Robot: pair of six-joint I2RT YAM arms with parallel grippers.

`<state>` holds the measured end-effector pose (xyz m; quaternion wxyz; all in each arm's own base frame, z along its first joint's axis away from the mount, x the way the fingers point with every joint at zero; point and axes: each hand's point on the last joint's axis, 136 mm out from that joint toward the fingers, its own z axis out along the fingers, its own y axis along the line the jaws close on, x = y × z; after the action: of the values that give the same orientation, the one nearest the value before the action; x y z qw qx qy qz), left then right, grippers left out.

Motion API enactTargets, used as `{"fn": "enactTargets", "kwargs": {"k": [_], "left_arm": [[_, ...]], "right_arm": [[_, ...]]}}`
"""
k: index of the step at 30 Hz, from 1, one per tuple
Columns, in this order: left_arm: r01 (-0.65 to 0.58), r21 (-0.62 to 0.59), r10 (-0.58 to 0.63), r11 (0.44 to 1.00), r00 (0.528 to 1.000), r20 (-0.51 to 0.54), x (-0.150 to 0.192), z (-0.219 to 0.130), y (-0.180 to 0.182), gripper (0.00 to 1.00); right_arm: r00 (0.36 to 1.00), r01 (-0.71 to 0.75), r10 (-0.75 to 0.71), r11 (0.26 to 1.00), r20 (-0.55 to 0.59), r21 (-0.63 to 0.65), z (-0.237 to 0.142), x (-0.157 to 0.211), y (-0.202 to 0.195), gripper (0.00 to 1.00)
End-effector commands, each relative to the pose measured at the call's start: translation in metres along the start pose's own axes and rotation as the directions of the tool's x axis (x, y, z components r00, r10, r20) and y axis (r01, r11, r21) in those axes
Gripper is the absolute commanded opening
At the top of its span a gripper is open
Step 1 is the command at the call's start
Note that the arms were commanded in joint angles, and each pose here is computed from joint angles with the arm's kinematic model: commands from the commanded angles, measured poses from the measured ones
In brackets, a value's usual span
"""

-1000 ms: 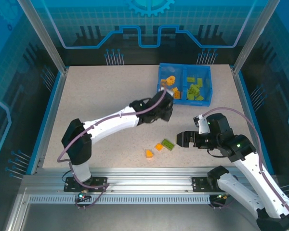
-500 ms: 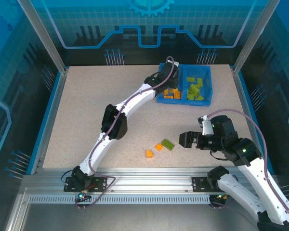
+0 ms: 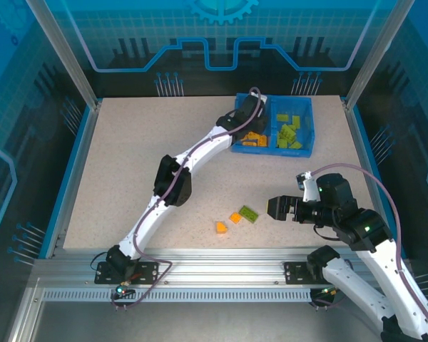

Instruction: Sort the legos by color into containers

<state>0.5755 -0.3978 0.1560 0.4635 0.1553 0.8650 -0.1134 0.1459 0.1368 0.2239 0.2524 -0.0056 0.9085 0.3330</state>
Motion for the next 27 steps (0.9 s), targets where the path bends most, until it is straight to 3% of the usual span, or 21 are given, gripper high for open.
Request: {"fn": "enactTargets", "kwargs": {"k": [1, 7, 12, 14, 17, 20, 23, 27], "left_arm": [[0.019, 0.060, -0.027, 0.998, 0.991, 0.133, -0.079, -0.080, -0.013, 0.51], [-0.030, 0.177, -0.007, 0.984, 0.979, 0.206, -0.080, -0.190, -0.043, 0.49], [-0.111, 0.257, 0.037, 0.960, 0.960, 0.278, -0.044, -0.291, -0.050, 0.49], [-0.201, 0.291, 0.110, 0.935, 0.947, 0.303, -0.021, -0.330, -0.057, 0.49], [-0.364, 0.400, 0.242, 0.841, 0.915, 0.324, 0.017, -0.386, -0.072, 0.53], [-0.447, 0.464, 0.322, 0.764, 0.889, 0.327, 0.054, -0.424, -0.069, 0.54], [-0.527, 0.533, 0.425, 0.661, 0.849, 0.313, 0.098, -0.451, -0.061, 0.57], [-0.585, 0.560, 0.528, 0.587, 0.801, 0.282, 0.144, -0.467, -0.041, 0.61]], "right_arm": [[1.000, 0.007, -0.007, 1.000, 0.001, 0.002, -0.003, 0.000, 0.002, 1.00], [0.998, 0.067, -0.067, 0.996, 0.007, 0.058, 0.005, -0.009, -0.006, 1.00], [0.987, 0.163, -0.162, 0.983, -0.011, 0.082, 0.022, -0.016, -0.005, 1.00], [0.977, 0.213, -0.210, 0.973, -0.036, 0.095, 0.033, -0.018, -0.004, 1.00], [0.953, 0.297, -0.287, 0.948, -0.092, 0.115, 0.055, -0.017, -0.002, 1.00], [0.915, 0.391, -0.369, 0.911, -0.160, 0.134, 0.082, -0.012, -0.002, 1.00], [0.872, 0.473, -0.430, 0.863, -0.234, 0.176, 0.107, -0.006, -0.006, 0.99], [0.818, 0.548, -0.466, 0.809, -0.339, 0.212, 0.136, 0.005, -0.014, 0.99]]}}
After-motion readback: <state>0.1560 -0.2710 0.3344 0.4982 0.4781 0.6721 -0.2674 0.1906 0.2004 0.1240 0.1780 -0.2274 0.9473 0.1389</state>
